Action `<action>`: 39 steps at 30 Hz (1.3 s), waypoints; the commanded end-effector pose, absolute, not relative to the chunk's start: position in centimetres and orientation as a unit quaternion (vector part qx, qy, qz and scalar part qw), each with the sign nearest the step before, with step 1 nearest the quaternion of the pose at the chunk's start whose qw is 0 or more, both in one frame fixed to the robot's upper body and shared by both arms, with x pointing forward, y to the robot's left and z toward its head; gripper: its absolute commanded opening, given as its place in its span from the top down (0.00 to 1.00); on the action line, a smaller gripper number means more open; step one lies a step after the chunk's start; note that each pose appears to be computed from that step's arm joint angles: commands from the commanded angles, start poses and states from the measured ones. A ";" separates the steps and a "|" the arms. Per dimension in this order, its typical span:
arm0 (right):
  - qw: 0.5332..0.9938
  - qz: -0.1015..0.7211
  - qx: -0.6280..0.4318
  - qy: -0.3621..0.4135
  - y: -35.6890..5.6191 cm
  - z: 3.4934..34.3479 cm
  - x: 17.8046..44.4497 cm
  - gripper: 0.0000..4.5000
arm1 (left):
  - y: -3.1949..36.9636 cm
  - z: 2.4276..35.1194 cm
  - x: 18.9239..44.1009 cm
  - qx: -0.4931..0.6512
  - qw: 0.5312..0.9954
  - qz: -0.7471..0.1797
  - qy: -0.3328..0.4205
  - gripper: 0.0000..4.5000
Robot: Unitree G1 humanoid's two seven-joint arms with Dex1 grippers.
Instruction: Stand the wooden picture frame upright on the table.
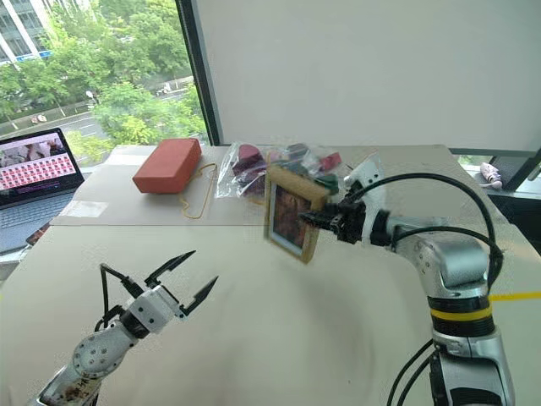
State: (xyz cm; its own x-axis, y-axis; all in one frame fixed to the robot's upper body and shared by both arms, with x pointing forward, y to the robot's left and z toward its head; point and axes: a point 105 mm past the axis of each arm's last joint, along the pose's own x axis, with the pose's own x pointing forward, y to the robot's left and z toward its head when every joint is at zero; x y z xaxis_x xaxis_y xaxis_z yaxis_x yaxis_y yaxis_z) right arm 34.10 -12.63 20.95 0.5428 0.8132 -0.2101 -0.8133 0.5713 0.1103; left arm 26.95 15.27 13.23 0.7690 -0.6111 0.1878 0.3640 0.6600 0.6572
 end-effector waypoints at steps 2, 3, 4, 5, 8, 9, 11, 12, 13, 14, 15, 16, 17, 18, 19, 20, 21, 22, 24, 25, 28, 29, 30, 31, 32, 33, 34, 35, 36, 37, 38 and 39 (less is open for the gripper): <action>0.852 0.494 0.043 0.168 -12.5 20.2 33.4 0.72 | 15.0 14.2 26.5 0.284 0.892 -0.283 -0.208 0.22; 0.853 0.492 0.040 0.170 -12.5 19.8 33.5 0.72 | 14.9 14.2 26.4 0.278 0.894 -0.285 -0.207 0.22; 0.855 0.488 0.032 0.174 -12.6 19.4 33.6 0.72 | 14.8 14.2 26.4 0.274 0.894 -0.287 -0.206 0.22; 0.855 0.486 0.030 0.176 -12.6 19.1 33.6 0.72 | 14.8 14.3 26.3 0.273 0.894 -0.289 -0.206 0.22; 0.863 0.471 0.042 0.175 -13.0 18.6 34.2 0.50 | 14.4 14.3 26.2 0.260 0.896 -0.295 -0.205 0.22; 0.866 0.467 0.044 0.175 -13.2 18.5 34.3 0.46 | 14.3 14.3 26.1 0.258 0.896 -0.298 -0.205 0.22; 0.867 0.465 0.048 0.172 -13.4 18.8 34.3 0.27 | 14.2 14.3 26.1 0.252 0.897 -0.302 -0.201 0.22; 0.868 0.463 0.049 0.172 -13.6 18.9 34.3 0.22 | 14.2 14.2 26.1 0.247 0.898 -0.304 -0.199 0.22; 0.869 0.461 0.052 0.171 -13.8 19.1 34.2 0.15 | 14.2 14.2 26.2 0.245 0.899 -0.304 -0.198 0.22; 0.870 0.460 0.058 0.170 -14.0 19.4 34.1 0.06 | 14.2 14.2 26.2 0.244 0.899 -0.305 -0.197 0.22; 0.871 0.458 0.059 0.168 -14.4 19.7 34.0 0.06 | 14.2 14.2 26.2 0.242 0.900 -0.306 -0.196 0.22; 0.873 0.455 0.063 0.166 -14.7 20.0 33.8 0.06 | 14.2 14.2 26.2 0.242 0.900 -0.306 -0.196 0.22; 0.874 0.452 0.069 0.165 -15.1 20.3 33.7 0.06 | 14.2 14.2 26.2 0.242 0.900 -0.306 -0.195 0.22; 0.876 0.447 0.078 0.163 -15.7 20.7 33.3 0.06 | 14.3 14.1 26.2 0.238 0.902 -0.307 -0.191 0.22; 0.879 0.441 0.081 0.162 -16.4 20.9 32.9 0.06 | 14.4 14.0 26.2 0.234 0.904 -0.305 -0.187 0.22; 0.882 0.436 0.080 0.162 -16.9 21.0 32.4 0.06 | 14.5 14.0 26.2 0.231 0.907 -0.302 -0.182 0.22; 0.884 0.430 0.080 0.165 -17.4 21.1 31.9 0.06 | 14.6 13.9 26.2 0.223 0.912 -0.297 -0.176 0.22; 0.886 0.425 0.078 0.171 -17.8 20.8 31.3 0.06 | 15.0 13.7 26.5 0.202 0.924 -0.283 -0.159 0.22; 0.891 0.407 0.080 0.187 -18.3 19.8 29.8 0.06 | 15.5 13.0 26.9 0.148 0.947 -0.260 -0.115 0.22; 0.894 0.395 0.082 0.195 -18.4 19.2 29.1 0.06 | 15.5 12.6 27.0 0.121 0.955 -0.253 -0.092 0.22; 0.922 0.342 0.075 0.168 -17.2 17.9 28.3 0.06 | 16.3 11.7 27.7 0.063 0.975 -0.207 -0.042 0.22; 0.939 0.301 0.052 0.157 -17.1 17.1 28.5 0.06 | 16.6 11.6 27.8 0.054 0.980 -0.190 -0.038 0.22; 0.957 0.250 0.019 0.148 -17.5 16.4 28.8 0.06 | 16.8 11.6 27.9 0.049 0.982 -0.178 -0.034 0.22; 0.972 0.191 0.003 0.136 -18.3 15.9 29.2 0.06 | 16.9 11.5 28.0 0.050 0.984 -0.169 -0.030 0.22; 0.986 0.121 0.004 0.112 -19.2 15.7 29.6 0.06 | 17.1 11.4 28.1 0.049 0.986 -0.159 -0.026 0.22; 0.997 0.039 -0.010 0.069 -20.3 16.0 29.5 0.06 | 17.1 11.3 28.3 0.034 0.988 -0.149 -0.020 0.22; 0.999 -0.016 -0.017 0.037 -20.9 16.3 29.2 0.06 | 17.1 11.3 28.4 0.024 0.989 -0.143 -0.016 0.22; 0.999 -0.036 -0.017 0.005 -20.2 15.8 28.5 0.06 | 17.3 11.3 28.7 0.013 0.991 -0.130 -0.015 0.22; 0.999 -0.042 -0.016 -0.015 -19.4 15.5 28.0 0.06 | 17.5 11.3 29.0 0.007 0.993 -0.121 -0.015 0.22; 0.999 -0.033 -0.025 -0.025 -18.3 14.7 27.7 0.06 | 17.8 11.2 29.2 0.004 0.994 -0.110 -0.014 0.22; 0.998 -0.027 -0.047 -0.033 -17.6 14.1 27.5 0.06 | 18.0 11.1 29.5 0.003 0.995 -0.103 -0.013 0.22; 0.997 -0.023 -0.066 -0.038 -17.2 13.7 27.4 0.06 | 18.0 11.0 29.6 0.002 0.995 -0.099 -0.012 0.22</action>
